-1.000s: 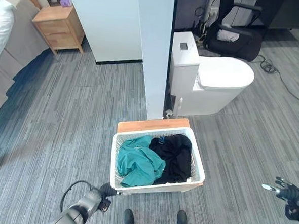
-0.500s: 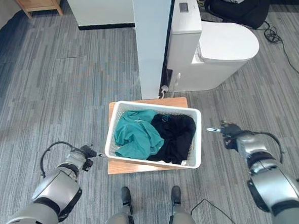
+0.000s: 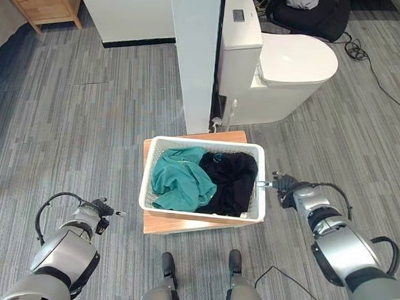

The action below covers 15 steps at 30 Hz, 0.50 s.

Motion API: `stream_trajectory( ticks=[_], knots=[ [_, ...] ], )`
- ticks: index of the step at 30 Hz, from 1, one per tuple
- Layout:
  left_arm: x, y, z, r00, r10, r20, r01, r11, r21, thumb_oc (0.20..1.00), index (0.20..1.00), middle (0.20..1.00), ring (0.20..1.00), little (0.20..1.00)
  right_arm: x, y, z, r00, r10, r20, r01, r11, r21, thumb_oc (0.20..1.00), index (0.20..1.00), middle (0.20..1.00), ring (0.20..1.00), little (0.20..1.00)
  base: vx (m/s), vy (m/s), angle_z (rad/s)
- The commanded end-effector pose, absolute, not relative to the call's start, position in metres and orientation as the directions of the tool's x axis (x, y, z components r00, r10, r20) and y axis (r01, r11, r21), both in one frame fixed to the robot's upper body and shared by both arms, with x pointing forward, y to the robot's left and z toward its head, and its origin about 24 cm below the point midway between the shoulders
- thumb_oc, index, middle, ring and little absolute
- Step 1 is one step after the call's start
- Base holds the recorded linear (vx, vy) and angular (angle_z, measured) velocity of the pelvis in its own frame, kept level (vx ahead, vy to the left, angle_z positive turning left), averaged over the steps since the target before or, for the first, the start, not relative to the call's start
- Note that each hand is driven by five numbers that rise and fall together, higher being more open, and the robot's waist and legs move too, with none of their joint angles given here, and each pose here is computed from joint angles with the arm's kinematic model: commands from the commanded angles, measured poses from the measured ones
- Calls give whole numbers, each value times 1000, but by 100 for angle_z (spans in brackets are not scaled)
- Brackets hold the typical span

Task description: Grab the laundry basket,head to the washer,open it,put in the laundry and shut it.

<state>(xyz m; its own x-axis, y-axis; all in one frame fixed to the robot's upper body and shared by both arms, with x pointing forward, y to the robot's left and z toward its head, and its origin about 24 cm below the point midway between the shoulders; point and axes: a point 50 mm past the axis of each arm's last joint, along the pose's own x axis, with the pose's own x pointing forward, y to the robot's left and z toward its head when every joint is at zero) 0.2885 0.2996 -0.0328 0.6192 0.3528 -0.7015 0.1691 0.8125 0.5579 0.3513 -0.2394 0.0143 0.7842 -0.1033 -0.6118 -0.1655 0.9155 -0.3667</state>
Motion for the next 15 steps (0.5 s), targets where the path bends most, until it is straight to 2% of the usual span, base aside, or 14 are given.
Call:
stream_trajectory(
  ticks=[1,7,9,15],
  knots=[
    [302,319,-4,644,434,-630,76,783,617,1000,1000,1000,1000,1000,366,-229,33,822,-79,-564,-163,916,-366,1000,1000,1000,1000,1000,20,56,-18],
    [333,305,26,743,388,-545,0,814,581,1000,1000,1000,1000,1000,360,-228,24,829,-70,-555,-151,928,-341,1000,1000,1000,1000,1000,-3,41,-5],
    [339,301,32,767,375,-520,-17,823,568,1000,1000,1000,1000,1000,363,-220,31,871,-38,-490,-148,930,-335,1000,1000,1000,1000,1000,-4,42,-9],
    [361,291,61,829,349,-437,-29,807,590,1000,1000,1000,1000,1000,354,-224,35,911,-13,-412,-149,921,-359,1000,1000,1000,1000,1000,3,25,-11]
  ],
)
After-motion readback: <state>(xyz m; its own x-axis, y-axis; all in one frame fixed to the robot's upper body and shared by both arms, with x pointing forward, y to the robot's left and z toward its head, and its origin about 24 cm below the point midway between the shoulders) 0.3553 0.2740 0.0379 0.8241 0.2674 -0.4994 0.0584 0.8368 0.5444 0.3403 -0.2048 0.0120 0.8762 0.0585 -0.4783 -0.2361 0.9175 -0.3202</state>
